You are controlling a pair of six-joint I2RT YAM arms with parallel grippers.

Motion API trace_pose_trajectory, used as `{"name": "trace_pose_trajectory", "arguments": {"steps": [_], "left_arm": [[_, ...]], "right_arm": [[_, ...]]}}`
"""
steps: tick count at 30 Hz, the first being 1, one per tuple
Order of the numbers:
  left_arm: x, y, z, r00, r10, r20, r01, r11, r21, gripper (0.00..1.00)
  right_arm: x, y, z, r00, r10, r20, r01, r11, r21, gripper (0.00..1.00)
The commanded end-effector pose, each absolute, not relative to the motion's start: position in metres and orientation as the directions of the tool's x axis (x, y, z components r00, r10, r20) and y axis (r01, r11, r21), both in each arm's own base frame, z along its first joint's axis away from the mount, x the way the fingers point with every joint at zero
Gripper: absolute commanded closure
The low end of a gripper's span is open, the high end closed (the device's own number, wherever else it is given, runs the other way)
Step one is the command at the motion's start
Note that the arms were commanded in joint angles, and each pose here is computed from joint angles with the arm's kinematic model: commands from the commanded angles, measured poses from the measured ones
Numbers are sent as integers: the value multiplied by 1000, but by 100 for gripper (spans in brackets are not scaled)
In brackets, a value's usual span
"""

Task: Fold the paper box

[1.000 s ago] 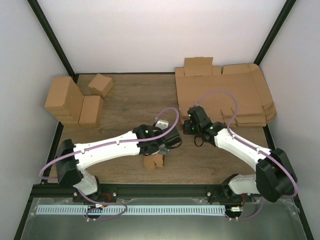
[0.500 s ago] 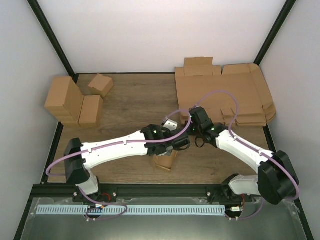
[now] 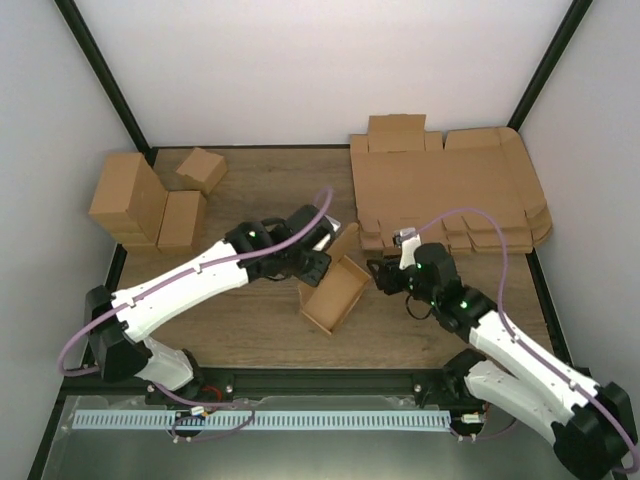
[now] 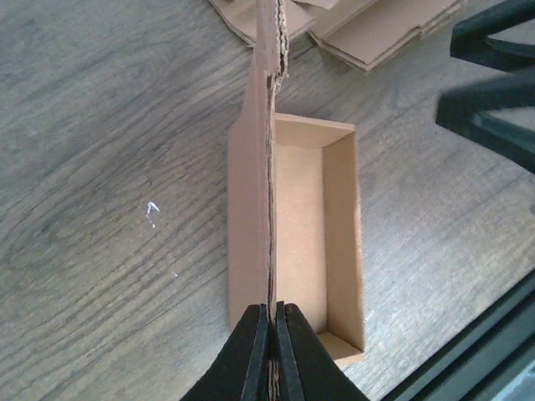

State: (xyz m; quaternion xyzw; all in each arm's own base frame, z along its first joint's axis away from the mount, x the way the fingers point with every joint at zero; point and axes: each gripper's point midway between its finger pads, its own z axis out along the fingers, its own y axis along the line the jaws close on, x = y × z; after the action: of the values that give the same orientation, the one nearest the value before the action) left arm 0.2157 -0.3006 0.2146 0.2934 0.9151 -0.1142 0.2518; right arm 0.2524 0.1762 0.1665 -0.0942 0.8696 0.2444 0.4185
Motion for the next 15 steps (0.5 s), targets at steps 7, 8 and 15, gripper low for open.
{"name": "trace_pose_trajectory", "arguments": {"steps": [7, 8, 15], "left_arm": [[196, -302, 219, -642, 592, -488, 737, 652, -179, 96], [197, -298, 220, -643, 592, -485, 732, 661, -163, 96], [193, -280, 232, -652, 560, -511, 719, 669, -186, 96]], "right_arm": [[204, 209, 237, -212, 47, -976, -790, 579, 200, 0], [207, 211, 240, -205, 41, -978, -792, 580, 191, 0], [229, 238, 225, -197, -198, -960, -848, 525, 65, 0]]}}
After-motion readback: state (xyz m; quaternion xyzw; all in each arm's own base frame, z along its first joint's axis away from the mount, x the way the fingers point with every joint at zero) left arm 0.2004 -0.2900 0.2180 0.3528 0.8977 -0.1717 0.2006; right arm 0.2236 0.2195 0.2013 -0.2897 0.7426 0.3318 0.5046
